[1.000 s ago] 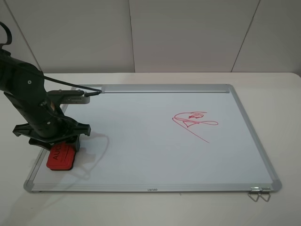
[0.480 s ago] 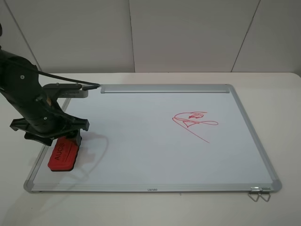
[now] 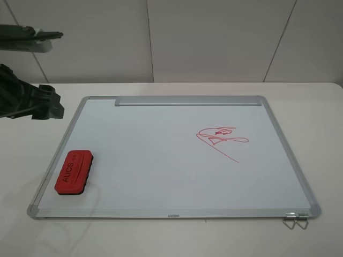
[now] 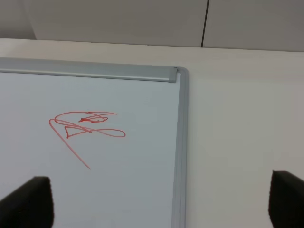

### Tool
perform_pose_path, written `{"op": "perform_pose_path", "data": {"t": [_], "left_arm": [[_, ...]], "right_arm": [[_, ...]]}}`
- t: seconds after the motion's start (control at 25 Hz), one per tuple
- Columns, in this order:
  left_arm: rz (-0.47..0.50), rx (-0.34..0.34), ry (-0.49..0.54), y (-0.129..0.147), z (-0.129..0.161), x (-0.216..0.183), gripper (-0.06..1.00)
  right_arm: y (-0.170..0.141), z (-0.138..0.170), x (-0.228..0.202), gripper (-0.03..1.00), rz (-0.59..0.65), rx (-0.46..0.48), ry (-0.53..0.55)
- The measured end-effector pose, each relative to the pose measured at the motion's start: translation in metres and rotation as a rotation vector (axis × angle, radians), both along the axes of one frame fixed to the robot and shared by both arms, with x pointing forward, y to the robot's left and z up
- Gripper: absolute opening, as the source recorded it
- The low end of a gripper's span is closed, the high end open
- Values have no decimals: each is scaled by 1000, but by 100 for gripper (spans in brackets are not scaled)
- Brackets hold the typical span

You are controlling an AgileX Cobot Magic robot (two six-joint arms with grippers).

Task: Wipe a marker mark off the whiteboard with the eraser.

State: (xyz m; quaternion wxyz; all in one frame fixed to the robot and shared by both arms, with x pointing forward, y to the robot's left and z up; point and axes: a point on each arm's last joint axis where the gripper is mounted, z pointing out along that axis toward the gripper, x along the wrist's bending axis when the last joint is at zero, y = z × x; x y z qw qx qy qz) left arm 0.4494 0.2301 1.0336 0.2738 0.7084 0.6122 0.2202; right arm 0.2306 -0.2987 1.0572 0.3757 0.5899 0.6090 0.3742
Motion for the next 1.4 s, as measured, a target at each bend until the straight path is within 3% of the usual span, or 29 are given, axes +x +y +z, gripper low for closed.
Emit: {"op": "perform_pose_path", "data": {"t": [0.2,0.4,0.76,1.12,1.4], "left_arm": [[-13,-52,-200,23,36,-55,77],[-29,-43,-351,47,62,-108,77],[-32,-23,-329,68,60,-161,77],[-227,-27,-205,61,22,-186,77],[-235,-66,-330,69,20,-208,77]], "right_arm": [[0,0,0,83,0,0,0],[0,0,0,83,0,0,0],[0,0,0,83,0,0,0],[0,0,0,83,0,0,0],[0,0,0,83,0,0,0]]}}
